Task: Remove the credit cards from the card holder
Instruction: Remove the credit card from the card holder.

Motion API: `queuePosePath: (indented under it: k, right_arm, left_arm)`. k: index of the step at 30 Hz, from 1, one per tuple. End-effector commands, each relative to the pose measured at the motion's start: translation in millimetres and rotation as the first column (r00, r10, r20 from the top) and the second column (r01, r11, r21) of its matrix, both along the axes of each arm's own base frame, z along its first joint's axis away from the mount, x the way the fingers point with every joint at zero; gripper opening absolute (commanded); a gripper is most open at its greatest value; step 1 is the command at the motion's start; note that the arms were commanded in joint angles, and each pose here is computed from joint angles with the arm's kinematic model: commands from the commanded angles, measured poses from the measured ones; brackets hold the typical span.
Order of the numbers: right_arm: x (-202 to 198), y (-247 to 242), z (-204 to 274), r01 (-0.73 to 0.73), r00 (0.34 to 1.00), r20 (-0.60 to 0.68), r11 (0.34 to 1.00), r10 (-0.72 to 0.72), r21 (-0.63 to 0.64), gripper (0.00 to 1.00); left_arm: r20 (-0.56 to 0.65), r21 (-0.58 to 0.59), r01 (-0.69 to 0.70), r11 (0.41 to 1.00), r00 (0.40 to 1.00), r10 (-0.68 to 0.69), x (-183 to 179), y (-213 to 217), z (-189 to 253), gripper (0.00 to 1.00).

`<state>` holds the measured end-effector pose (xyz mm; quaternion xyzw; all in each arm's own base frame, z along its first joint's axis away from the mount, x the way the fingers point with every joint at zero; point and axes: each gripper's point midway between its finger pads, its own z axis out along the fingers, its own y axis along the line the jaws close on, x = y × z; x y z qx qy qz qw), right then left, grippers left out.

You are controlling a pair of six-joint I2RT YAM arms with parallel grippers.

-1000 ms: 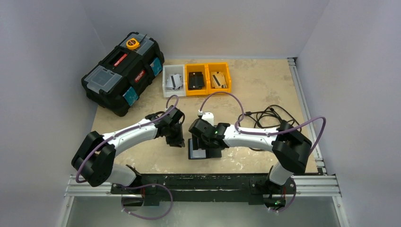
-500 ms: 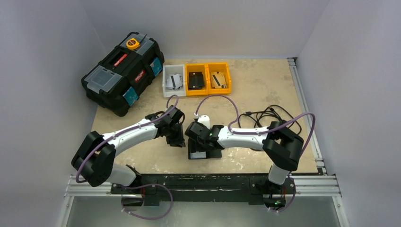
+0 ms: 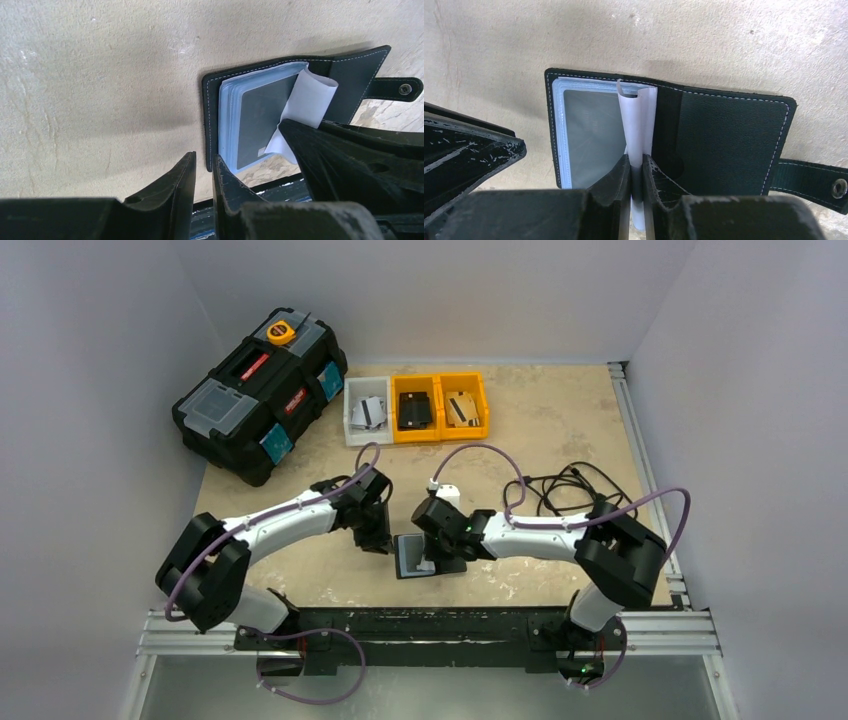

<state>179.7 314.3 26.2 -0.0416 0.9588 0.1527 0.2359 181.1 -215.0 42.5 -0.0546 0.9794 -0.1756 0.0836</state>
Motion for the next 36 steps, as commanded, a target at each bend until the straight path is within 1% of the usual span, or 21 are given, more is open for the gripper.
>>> queuePosePath:
  k: [1,6,11,14,16,20,22,28,33,36]
  right_arm:
    - [-13,7,-3,-0.024,0.997,-0.070,0.992,0.033,0.124,0.09]
    - [-13,9,0,-0.022,0.995,-0.093,0.971,0.045,0.238,0.08]
    - [-14,5,-3,-0.015,0.993,-0.107,0.966,0.044,0.260,0.07]
    - [-13,7,1,-0.010,0.993,-0.107,0.955,0.043,0.296,0.10]
    - [-12,6,6,0.001,0.994,-0.101,0.952,0.031,0.306,0.14]
    - [-6,-9,14,0.038,0.997,-0.070,0.967,-0.021,0.253,0.22]
    - [-3,-18,16,0.057,0.997,-0.056,0.974,-0.045,0.220,0.24]
    - [-5,-44,7,0.097,0.995,-0.050,0.990,-0.092,0.103,0.24]
    - [-8,-57,-1,0.118,0.992,-0.052,0.991,-0.115,0.060,0.24]
    - [-8,-58,5,0.123,0.992,-0.043,0.989,-0.120,0.078,0.24]
  left_arm:
    - [0.028,-0.059,0.038,0.998,0.999,-0.036,5,-20,12,0.18]
    - [0.048,-0.099,0.084,0.992,0.996,-0.079,5,-43,23,0.17]
    - [0.047,-0.114,0.098,0.989,0.995,-0.093,8,-59,25,0.15]
    - [0.032,-0.093,0.082,0.992,0.996,-0.079,11,-59,16,0.13]
    - [0.008,-0.062,0.072,0.995,0.997,-0.072,11,-57,4,0.10]
    - [-0.043,-0.004,0.055,0.998,0.998,-0.055,7,-50,-18,0.04]
    - [-0.051,0.018,0.050,0.999,0.997,-0.049,5,-45,-24,0.03]
    - [-0.057,0.050,0.046,0.998,0.997,-0.044,2,-36,-29,0.03]
    - [-0.056,0.054,0.050,0.997,0.997,-0.047,1,-35,-29,0.03]
    - [-0.048,0.053,0.059,0.997,0.997,-0.056,2,-36,-25,0.03]
